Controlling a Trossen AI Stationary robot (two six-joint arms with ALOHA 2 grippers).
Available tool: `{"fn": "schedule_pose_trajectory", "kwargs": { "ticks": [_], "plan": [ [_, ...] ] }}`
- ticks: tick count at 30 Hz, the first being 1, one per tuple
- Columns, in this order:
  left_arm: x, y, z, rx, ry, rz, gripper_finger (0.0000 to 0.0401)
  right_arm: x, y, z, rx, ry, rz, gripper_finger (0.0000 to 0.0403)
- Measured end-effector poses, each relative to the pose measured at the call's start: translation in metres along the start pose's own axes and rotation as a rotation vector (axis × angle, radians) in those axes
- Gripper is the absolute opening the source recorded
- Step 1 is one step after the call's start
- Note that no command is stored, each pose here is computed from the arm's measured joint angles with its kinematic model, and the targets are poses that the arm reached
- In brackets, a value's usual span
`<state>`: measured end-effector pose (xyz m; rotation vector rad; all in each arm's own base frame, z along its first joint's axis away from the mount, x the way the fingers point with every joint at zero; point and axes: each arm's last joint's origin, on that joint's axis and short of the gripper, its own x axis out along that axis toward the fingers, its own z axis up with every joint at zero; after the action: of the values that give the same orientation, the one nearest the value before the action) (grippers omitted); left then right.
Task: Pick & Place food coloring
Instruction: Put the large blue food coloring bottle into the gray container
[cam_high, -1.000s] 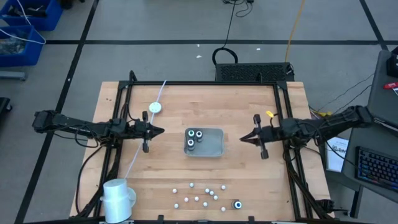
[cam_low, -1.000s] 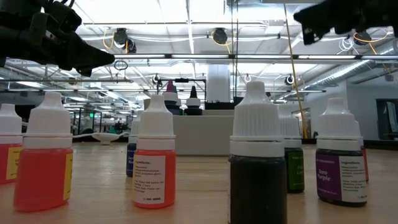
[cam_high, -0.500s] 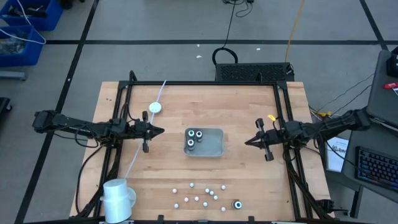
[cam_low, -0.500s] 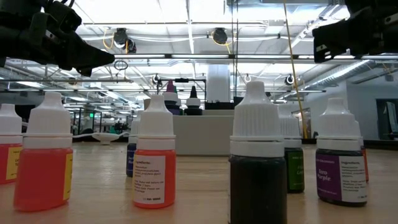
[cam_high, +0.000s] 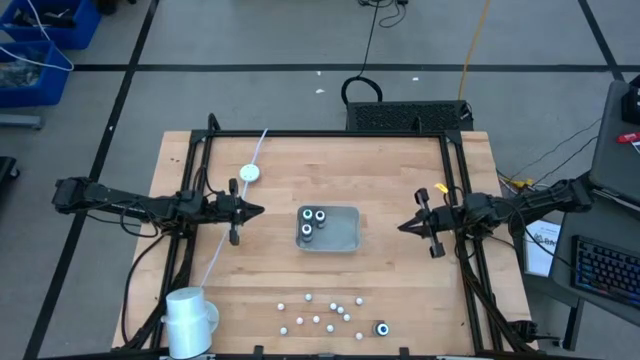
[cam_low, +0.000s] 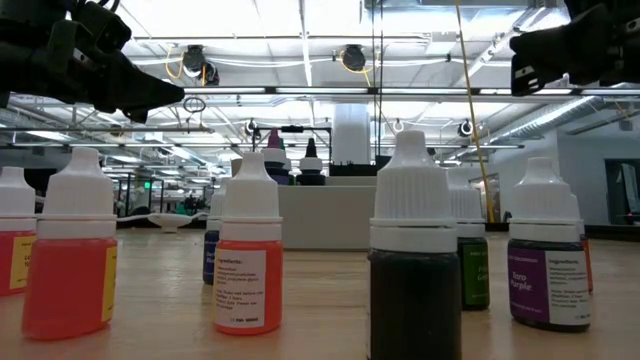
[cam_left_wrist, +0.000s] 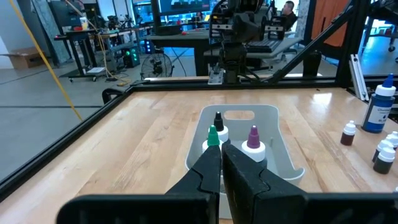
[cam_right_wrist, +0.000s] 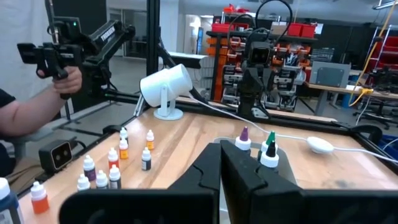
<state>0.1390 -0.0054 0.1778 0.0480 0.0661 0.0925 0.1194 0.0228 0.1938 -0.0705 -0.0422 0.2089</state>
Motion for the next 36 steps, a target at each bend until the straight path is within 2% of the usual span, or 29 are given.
{"fn": "schedule_pose_trajectory", "kwargs": {
  "ticks": [8,12,16,23,27,29,33,36],
  "plan": [
    [0.0,0.0,0.0,-0.001,0.001,0.0,0.0021,0.0,0.0,0.0,-0.017,0.001,0.003,0.0001],
    [0.0,0.0,0.0,-0.001,0.001,0.0,0.0021,0.002,0.003,0.0,-0.02,-0.007,0.069,0.0003],
    [0.0,0.0,0.0,-0.004,0.001,0.0,0.0021,0.009,0.007,0.001,0.028,-0.024,0.077,0.0012],
    [0.0,0.0,0.0,-0.023,0.002,0.0,0.0021,0.027,0.026,-0.004,0.068,-0.027,0.193,0.0036],
    [0.0,0.0,-0.002,-0.029,0.018,-0.001,0.0021,0.039,0.043,-0.001,0.071,-0.013,0.277,0.0066],
    [0.0,0.0,-0.002,-0.042,0.022,-0.001,0.0021,0.049,0.053,0.004,0.069,0.015,0.282,0.0088],
    [0.0,0.0,-0.002,-0.042,0.024,-0.001,0.0021,0.071,0.075,0.009,0.022,0.129,0.312,0.0143],
    [0.0,0.0,-0.002,-0.042,0.024,-0.001,0.0021,0.083,0.094,0.01,-0.029,0.185,0.403,0.0188]
  ]
}}
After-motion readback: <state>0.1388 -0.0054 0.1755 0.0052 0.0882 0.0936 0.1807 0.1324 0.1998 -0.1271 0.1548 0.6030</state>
